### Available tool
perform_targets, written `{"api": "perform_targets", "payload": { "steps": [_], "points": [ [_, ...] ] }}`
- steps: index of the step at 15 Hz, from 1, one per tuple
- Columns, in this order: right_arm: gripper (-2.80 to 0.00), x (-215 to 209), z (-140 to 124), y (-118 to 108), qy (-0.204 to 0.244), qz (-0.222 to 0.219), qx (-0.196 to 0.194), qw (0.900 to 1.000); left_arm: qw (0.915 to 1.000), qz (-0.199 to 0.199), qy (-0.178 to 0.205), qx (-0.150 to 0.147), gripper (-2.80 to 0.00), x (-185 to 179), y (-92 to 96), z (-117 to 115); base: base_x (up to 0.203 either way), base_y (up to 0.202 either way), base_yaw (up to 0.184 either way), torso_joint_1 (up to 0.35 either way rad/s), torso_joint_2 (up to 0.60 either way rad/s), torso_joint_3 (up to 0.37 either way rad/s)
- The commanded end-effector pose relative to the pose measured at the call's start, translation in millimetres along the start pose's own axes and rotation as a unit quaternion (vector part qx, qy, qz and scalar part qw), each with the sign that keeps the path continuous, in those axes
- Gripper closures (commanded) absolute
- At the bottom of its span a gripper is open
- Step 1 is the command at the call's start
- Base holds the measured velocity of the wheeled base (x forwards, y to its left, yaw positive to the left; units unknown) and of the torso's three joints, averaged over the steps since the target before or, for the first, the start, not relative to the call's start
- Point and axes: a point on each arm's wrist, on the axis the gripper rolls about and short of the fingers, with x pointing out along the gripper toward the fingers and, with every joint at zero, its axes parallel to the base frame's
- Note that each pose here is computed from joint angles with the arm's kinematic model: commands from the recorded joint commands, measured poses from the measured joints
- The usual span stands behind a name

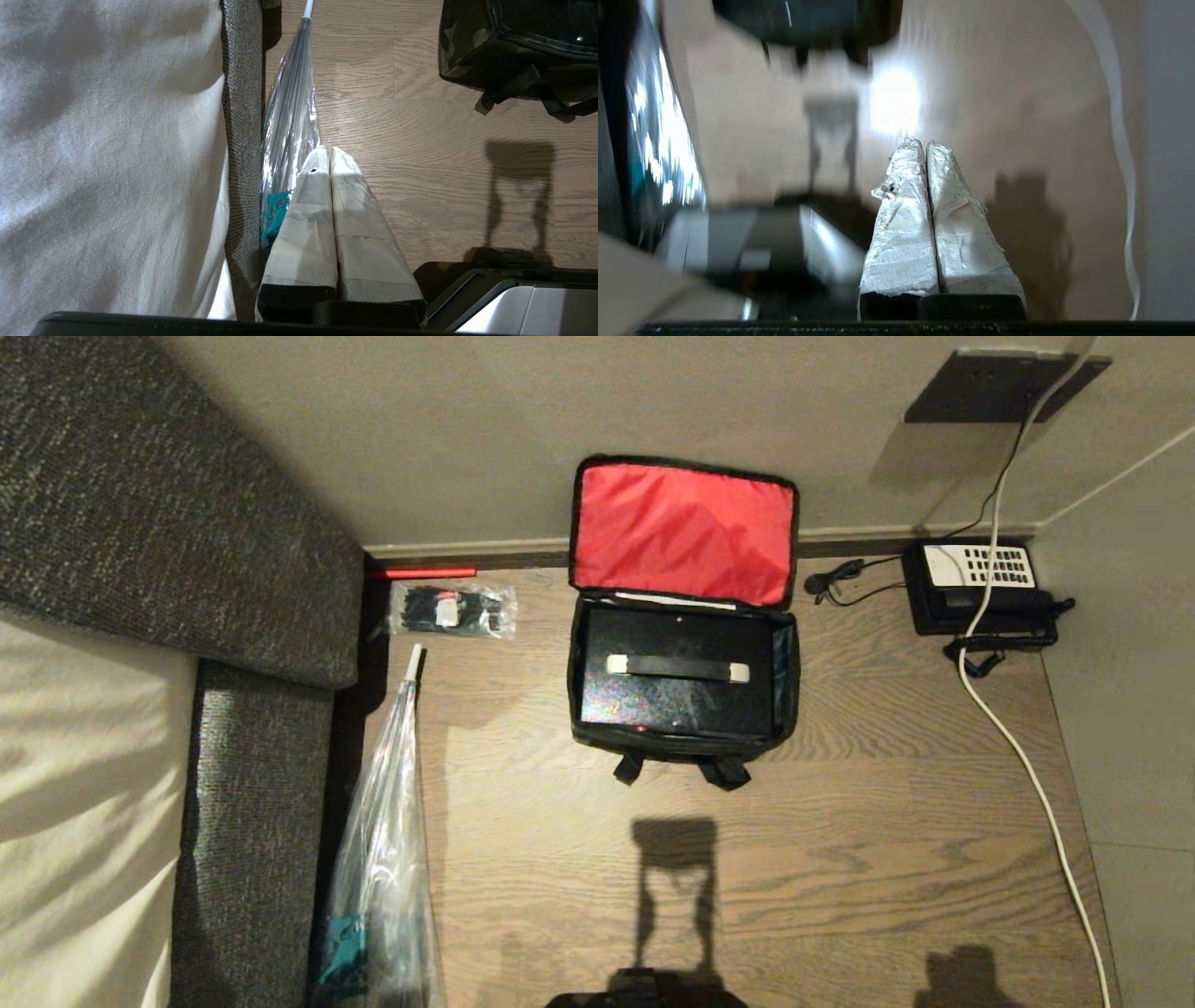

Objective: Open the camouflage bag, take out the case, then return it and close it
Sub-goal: Grip the handle

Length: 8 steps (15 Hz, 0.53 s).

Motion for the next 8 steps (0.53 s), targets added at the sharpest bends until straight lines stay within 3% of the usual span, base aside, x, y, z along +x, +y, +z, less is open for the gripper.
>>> {"api": "perform_targets", "payload": {
  "steps": [1,3,5,8],
  "points": [
    [0.00,14.6,5.8,-0.3,0.060,-0.003,0.024,0.998,1.0000,0.001,0.001,-0.003,0.00,0.0,0.0,-0.2,0.000,0.000,0.000,0.000,0.00,0.000],
    [0.00,35.7,41.9,1.8,0.120,-0.005,0.054,0.991,1.0000,0.001,-0.001,-0.001,0.00,-0.1,0.0,0.0,0.000,0.000,0.000,0.000,0.00,0.000],
    [0.00,88.9,81.5,2.2,0.210,-0.011,0.060,0.976,1.0000,0.001,0.000,-0.001,0.00,0.0,0.0,0.0,0.000,0.000,0.000,0.000,0.00,0.000],
    [0.00,187.7,114.1,0.2,0.294,-0.012,0.003,0.956,1.0000,0.001,0.000,-0.001,0.00,0.0,0.0,0.0,0.000,0.000,0.000,0.000,0.00,0.000]
  ]
}}
